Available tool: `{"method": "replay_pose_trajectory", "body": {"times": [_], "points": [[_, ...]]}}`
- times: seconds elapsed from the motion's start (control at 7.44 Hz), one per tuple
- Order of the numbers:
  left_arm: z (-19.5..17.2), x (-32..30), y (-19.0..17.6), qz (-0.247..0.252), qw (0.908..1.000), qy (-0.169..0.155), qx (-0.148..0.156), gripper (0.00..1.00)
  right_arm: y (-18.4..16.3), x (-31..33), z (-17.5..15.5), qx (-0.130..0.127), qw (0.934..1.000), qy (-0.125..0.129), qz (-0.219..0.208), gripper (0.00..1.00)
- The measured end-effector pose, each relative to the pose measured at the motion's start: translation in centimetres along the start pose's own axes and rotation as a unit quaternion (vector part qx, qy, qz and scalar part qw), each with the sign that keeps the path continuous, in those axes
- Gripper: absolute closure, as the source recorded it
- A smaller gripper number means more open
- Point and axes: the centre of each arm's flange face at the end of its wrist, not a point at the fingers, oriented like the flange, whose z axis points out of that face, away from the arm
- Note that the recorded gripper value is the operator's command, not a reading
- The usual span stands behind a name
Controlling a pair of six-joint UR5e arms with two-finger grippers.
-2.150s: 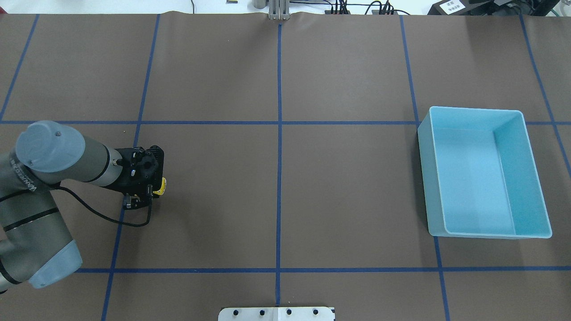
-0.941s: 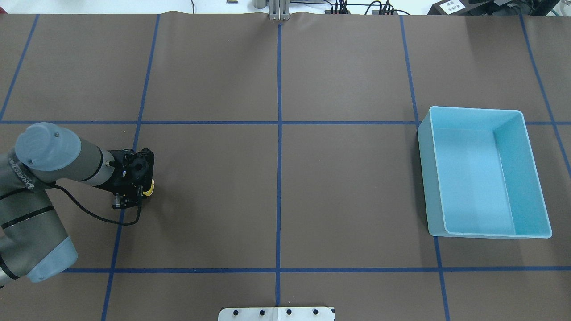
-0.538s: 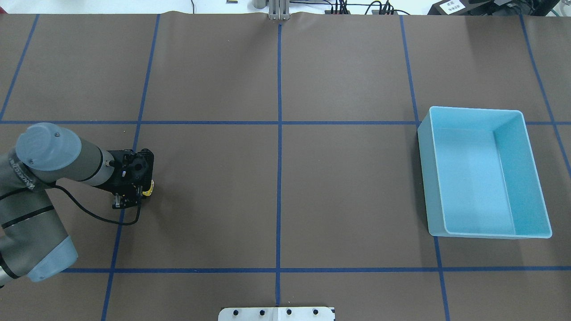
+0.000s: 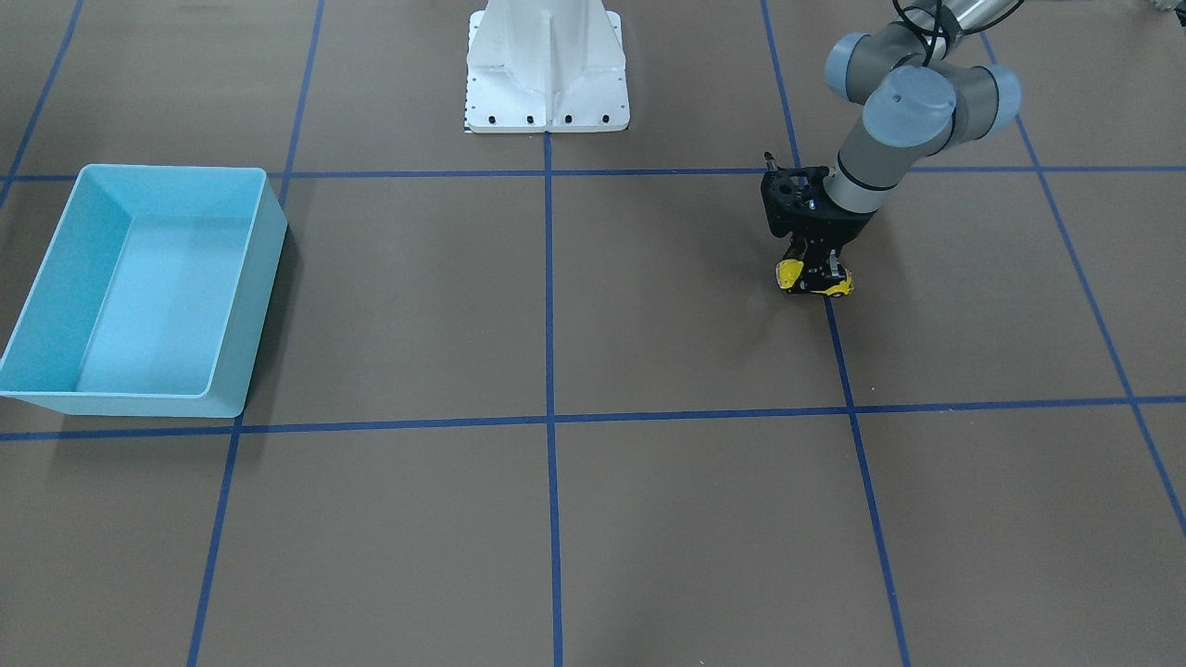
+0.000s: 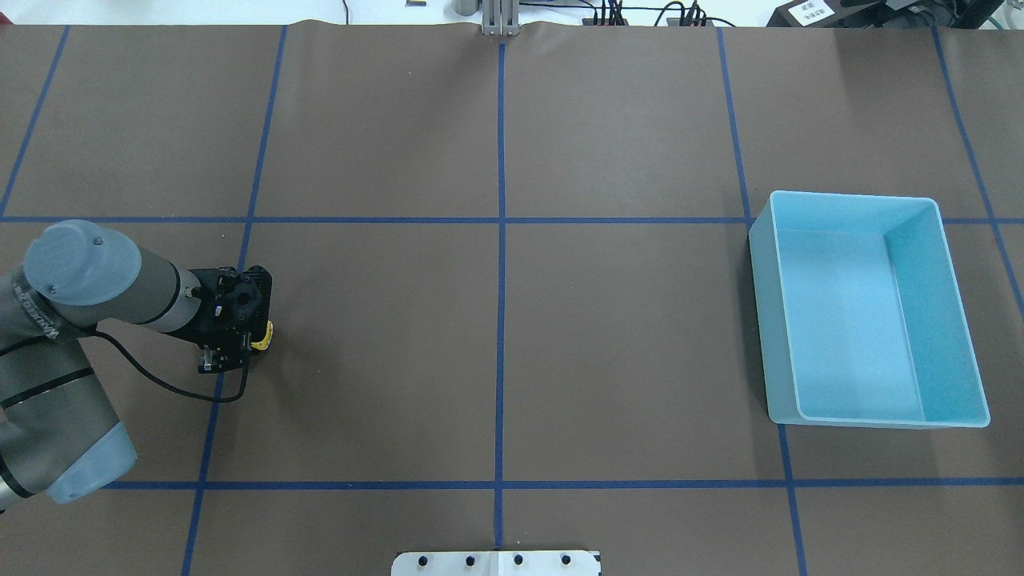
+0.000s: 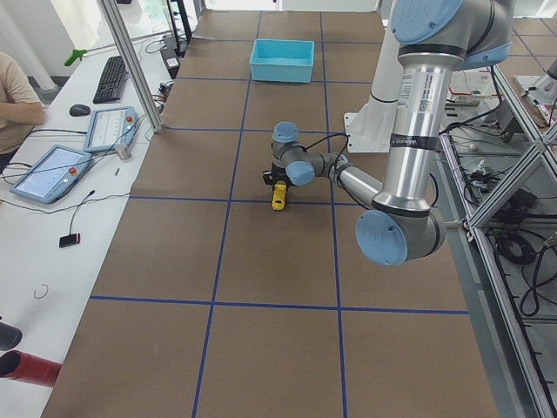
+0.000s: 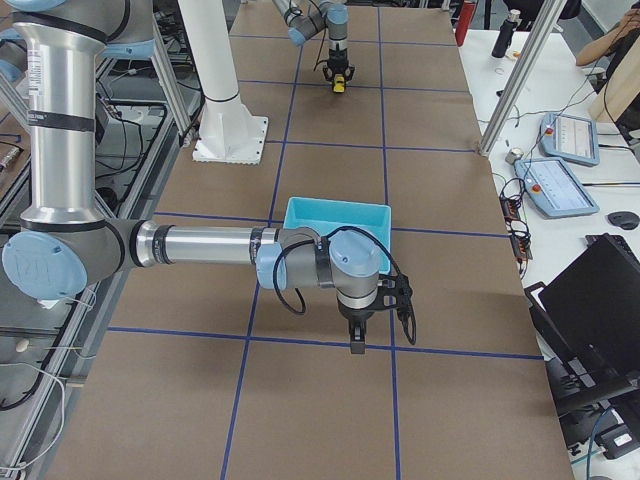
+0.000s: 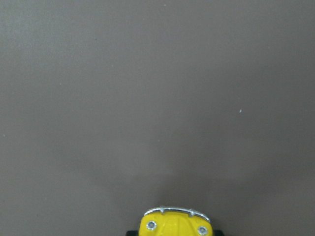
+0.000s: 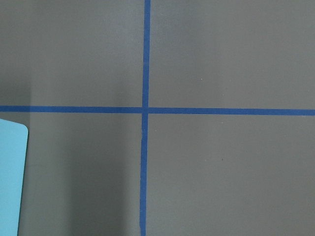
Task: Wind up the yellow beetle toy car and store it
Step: 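Keep pulling the car backward with the left gripper to wind it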
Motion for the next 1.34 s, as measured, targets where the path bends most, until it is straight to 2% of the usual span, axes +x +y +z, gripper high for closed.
{"method": "replay_pose_trajectory", "body": {"times": [1.34], "points": [[-0.1, 0.4, 3.3, 0.003, 0.9998, -0.011, 0.015, 0.97, 0.0, 0.0, 0.0, 0.0, 1.0, 0.0, -0.001, 0.0]]}}
